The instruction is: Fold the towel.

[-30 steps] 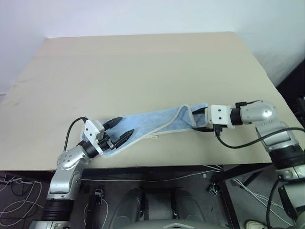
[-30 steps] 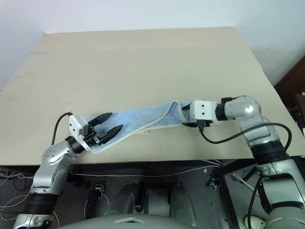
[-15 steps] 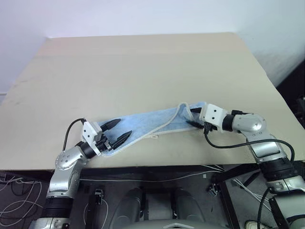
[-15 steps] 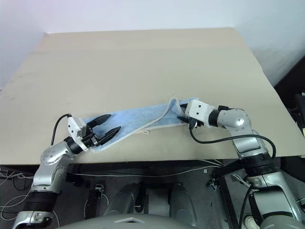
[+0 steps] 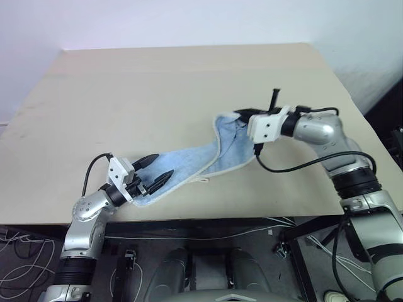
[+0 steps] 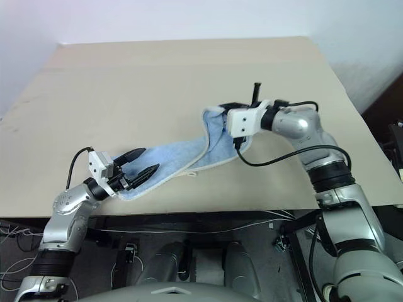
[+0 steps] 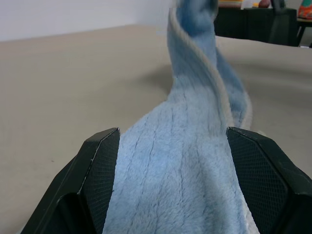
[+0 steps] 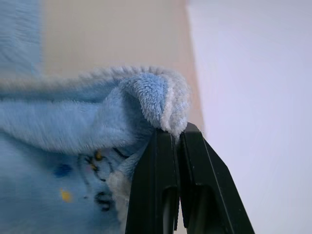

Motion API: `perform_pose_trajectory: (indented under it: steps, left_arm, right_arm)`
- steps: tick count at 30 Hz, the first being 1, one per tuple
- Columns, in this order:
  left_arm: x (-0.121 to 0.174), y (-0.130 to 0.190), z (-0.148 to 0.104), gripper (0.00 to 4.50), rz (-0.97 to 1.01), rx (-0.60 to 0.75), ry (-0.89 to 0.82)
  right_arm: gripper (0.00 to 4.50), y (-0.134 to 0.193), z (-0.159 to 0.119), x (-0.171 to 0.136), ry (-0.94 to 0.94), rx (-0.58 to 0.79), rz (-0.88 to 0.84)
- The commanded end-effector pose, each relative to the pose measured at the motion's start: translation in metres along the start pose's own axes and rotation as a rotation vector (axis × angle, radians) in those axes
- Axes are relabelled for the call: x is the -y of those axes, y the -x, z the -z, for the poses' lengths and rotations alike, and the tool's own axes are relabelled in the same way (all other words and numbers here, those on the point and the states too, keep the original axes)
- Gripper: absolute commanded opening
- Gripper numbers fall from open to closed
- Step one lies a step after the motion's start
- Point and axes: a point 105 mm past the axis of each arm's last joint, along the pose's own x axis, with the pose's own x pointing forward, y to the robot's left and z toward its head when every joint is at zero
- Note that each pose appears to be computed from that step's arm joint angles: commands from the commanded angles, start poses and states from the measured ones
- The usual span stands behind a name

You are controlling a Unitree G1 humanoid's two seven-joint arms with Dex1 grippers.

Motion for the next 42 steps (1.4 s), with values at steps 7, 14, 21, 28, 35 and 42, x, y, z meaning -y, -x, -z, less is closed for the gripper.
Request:
perform_pose_trajectory:
  steps: [7, 14, 21, 28, 35, 42]
  left_arm:
    - [0.006, 0.000, -0.015, 3.65, -0.010, 0.020, -0.043]
    - [0.006, 0.000, -0.016, 3.65, -0.011, 0.010, -0.040]
    - [0.007, -0.001, -0.016, 3.65, -0.006, 0.008, -0.037]
    - [0.006, -0.001, -0.015, 3.65, -0.001, 0.009, -0.037]
    - [0.005, 0.003, -0.008, 3.65, -0.003, 0.001, -0.037]
    - [0.007, 0.006, -0.007, 3.65, -0.002, -0.006, -0.049]
  right_arm:
    - [0.04, -0.002, 0.022, -0.034, 0.245, -0.057, -0.175]
    - [0.50, 0.006, 0.034, -0.005, 0.129, -0.109, -0.053]
    - [2.71, 0.011, 0.039, 0.012, 0.075, -0.119, 0.008]
    - [4.45, 0.009, 0.046, 0.012, -0.034, -0.125, 0.030]
    - [2.80, 0.012, 0.063, -0.012, -0.136, -0.171, -0.049]
    - [0.33, 0.014, 0.069, -0.009, -0.203, -0.191, -0.022]
